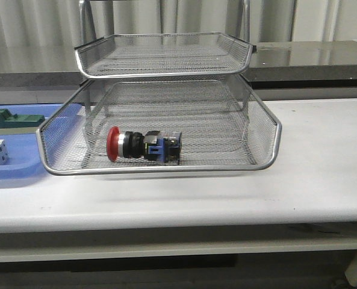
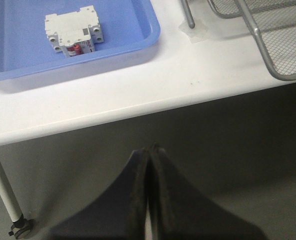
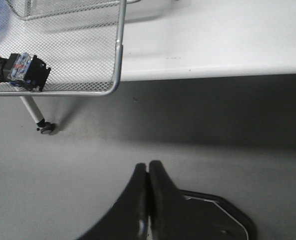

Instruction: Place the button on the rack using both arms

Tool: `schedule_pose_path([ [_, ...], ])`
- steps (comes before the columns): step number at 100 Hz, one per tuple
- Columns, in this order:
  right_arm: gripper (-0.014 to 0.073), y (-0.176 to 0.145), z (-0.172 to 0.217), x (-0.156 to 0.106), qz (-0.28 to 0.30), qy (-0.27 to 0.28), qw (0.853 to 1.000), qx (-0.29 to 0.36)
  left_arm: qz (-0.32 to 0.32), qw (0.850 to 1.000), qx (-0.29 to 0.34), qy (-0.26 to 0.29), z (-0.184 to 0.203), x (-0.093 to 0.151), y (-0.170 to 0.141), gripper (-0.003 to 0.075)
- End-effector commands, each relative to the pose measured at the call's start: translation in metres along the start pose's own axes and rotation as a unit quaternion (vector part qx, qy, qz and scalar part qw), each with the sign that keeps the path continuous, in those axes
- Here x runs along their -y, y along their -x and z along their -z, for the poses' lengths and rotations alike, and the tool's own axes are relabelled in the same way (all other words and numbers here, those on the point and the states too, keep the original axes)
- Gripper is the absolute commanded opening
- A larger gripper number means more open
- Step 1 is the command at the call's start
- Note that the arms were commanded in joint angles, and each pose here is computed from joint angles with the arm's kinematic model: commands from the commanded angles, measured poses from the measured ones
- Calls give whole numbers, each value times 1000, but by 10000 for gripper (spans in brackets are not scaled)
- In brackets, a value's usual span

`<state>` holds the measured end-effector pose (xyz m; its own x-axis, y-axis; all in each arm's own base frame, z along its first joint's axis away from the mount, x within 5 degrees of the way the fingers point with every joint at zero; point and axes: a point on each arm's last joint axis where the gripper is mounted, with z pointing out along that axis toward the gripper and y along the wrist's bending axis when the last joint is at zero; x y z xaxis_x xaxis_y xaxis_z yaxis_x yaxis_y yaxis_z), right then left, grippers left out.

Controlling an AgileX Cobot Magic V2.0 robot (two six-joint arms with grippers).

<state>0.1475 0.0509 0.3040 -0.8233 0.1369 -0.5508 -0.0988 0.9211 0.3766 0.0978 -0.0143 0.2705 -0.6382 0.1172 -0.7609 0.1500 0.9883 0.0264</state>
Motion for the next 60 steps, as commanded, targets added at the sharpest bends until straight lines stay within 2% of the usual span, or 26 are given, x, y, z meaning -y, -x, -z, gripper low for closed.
schedule_pose_path([
  [1, -69, 18, -10, -7, -6, 31, 999, 25, 9, 999, 47, 0, 6, -1, 13, -15],
  [32, -69, 27, -60, -9, -26, 54, 998, -37, 9, 999, 47, 0, 6, -1, 13, -15],
  [60, -69, 17, -100, -32, -7, 71, 994, -84, 9, 999, 47, 0, 6, -1, 13, -15],
])
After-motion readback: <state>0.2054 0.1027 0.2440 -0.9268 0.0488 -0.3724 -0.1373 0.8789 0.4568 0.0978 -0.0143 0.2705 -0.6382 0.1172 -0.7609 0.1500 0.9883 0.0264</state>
